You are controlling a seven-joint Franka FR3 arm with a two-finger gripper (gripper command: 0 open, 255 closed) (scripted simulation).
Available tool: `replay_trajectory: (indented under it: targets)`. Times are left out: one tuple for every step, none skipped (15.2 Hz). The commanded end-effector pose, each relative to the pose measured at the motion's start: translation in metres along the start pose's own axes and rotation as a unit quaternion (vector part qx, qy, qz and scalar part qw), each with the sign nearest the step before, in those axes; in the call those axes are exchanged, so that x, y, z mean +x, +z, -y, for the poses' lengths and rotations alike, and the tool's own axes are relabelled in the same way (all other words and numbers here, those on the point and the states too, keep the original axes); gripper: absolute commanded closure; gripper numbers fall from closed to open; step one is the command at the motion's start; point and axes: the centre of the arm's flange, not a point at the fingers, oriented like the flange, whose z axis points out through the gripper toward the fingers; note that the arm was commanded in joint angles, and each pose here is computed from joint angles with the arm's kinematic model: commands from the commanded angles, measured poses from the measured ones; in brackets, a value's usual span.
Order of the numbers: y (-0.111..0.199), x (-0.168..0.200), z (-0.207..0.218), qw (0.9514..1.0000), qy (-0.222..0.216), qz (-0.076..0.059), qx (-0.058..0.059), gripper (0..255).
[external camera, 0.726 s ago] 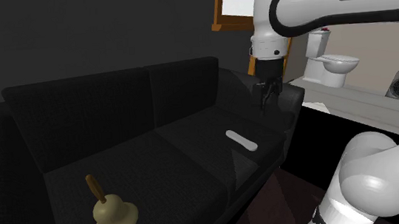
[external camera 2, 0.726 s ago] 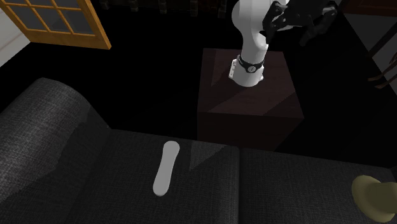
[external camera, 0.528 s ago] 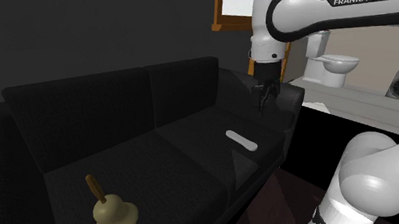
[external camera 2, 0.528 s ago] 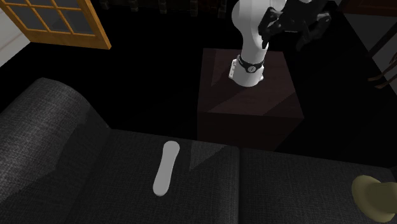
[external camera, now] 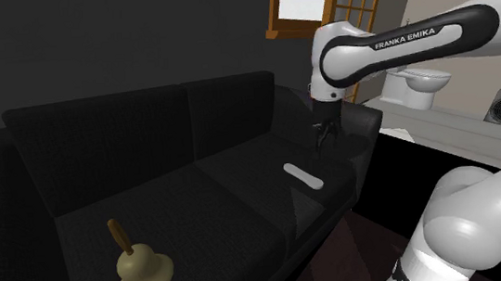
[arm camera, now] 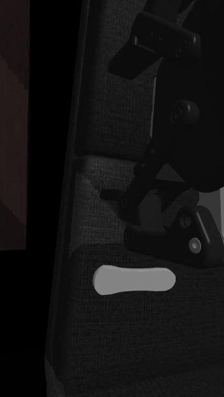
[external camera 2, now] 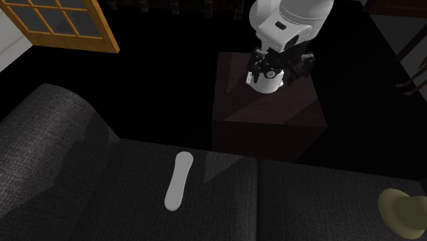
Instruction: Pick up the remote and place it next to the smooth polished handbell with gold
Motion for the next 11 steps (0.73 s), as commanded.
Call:
replay_trajectory:
  targets:
    - [0.015, 0.008, -0.017, 1.0, 0.002, -0.006, 0.0, 0]
    - [0.024, 0.014, -0.025, 1.0, 0.003, -0.008, 0.0, 0]
    - [0.032, 0.02, -0.033, 0.9999, 0.004, -0.011, 0.001, 0]
    - [0.04, 0.026, -0.041, 0.9999, 0.006, -0.013, 0.001, 0]
    - [0.049, 0.032, -0.048, 0.9999, 0.007, -0.015, 0.001, 0]
    - [0.057, 0.038, -0.056, 0.9998, 0.008, -0.018, 0.001, 0]
    - [0.065, 0.044, -0.064, 0.9998, 0.009, -0.02, 0.001, 0]
    - [0.073, 0.05, -0.072, 0.9997, 0.01, -0.022, 0.002, 0]
    - [0.081, 0.056, -0.08, 0.9996, 0.011, -0.024, 0.002, 0]
    - [0.09, 0.063, -0.088, 0.9996, 0.013, -0.027, 0.002, 0]
    - [0.098, 0.069, -0.096, 0.9995, 0.014, -0.029, 0.002, 0]
